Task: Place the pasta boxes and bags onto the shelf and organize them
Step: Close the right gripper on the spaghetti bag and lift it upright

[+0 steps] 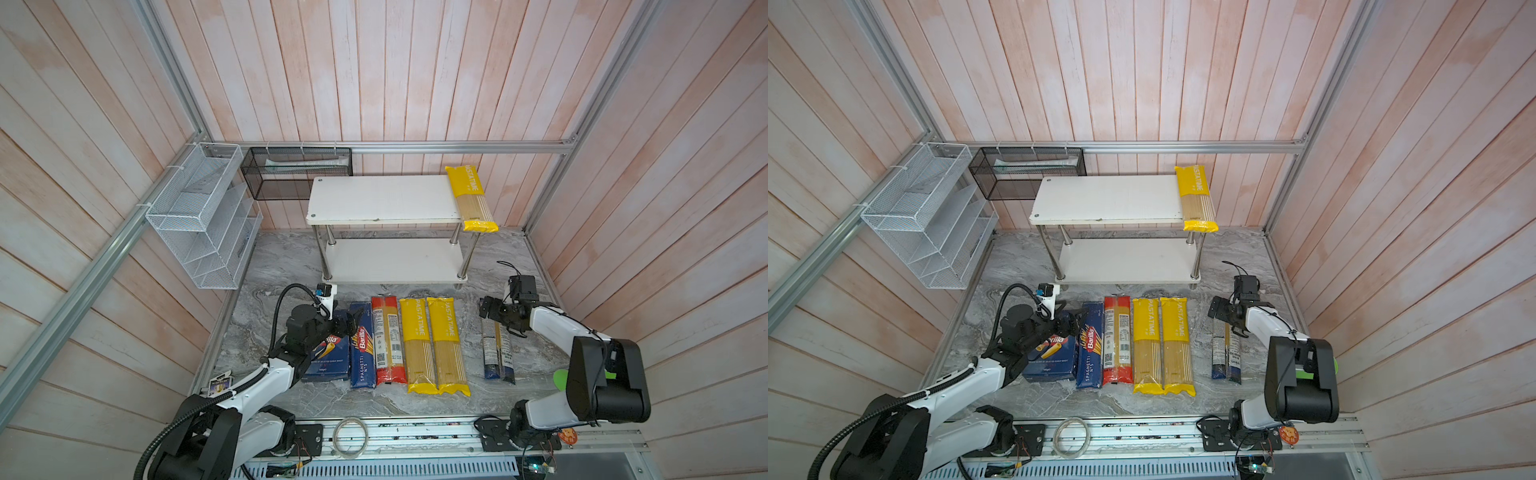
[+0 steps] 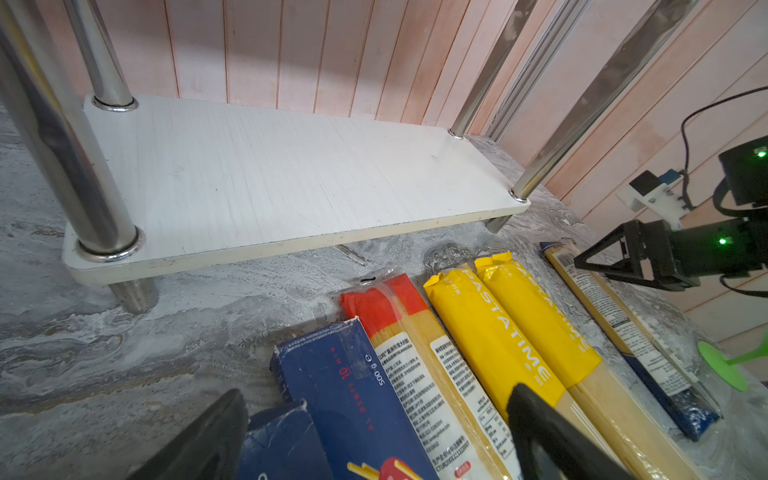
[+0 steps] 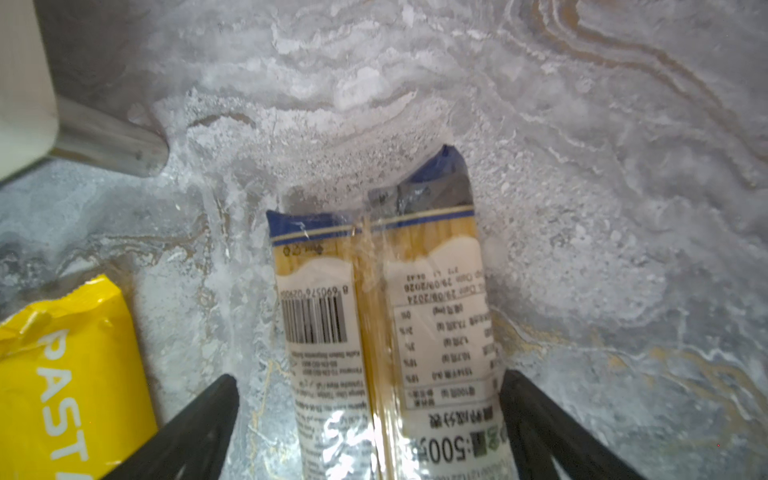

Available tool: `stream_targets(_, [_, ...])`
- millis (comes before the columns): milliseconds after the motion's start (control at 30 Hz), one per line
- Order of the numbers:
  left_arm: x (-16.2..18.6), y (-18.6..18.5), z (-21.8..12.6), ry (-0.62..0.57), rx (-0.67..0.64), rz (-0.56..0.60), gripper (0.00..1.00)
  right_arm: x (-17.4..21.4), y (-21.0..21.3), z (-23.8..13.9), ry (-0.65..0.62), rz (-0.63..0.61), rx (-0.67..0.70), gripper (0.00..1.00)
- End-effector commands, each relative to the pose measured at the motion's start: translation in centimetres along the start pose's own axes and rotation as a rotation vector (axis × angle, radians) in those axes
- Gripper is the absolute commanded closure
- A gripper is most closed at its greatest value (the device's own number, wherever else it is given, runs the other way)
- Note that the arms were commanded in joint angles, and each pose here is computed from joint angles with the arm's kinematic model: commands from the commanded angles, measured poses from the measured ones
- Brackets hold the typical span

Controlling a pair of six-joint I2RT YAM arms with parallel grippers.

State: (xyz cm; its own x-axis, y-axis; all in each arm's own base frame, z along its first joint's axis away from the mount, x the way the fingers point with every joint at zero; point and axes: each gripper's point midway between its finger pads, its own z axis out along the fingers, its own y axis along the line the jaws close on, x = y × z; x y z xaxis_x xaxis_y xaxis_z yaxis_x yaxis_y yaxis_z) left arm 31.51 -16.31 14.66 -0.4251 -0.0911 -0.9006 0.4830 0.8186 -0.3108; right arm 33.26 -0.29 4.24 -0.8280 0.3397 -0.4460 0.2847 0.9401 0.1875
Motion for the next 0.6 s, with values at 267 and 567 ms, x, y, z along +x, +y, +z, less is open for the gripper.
stream_targets(267, [-0.6, -0.3, 0.3, -0.013, 0.011, 0.004, 0.0, 4.2, -2.0, 0.0, 0.081, 0.024, 0.103, 0.02])
stream_targets(567, [-0.6, -0.3, 0.4, -0.014, 0.014, -0.001, 0.0, 6.3, -0.6, 0.3, 0.172, -0.019, 0.068, 0.02])
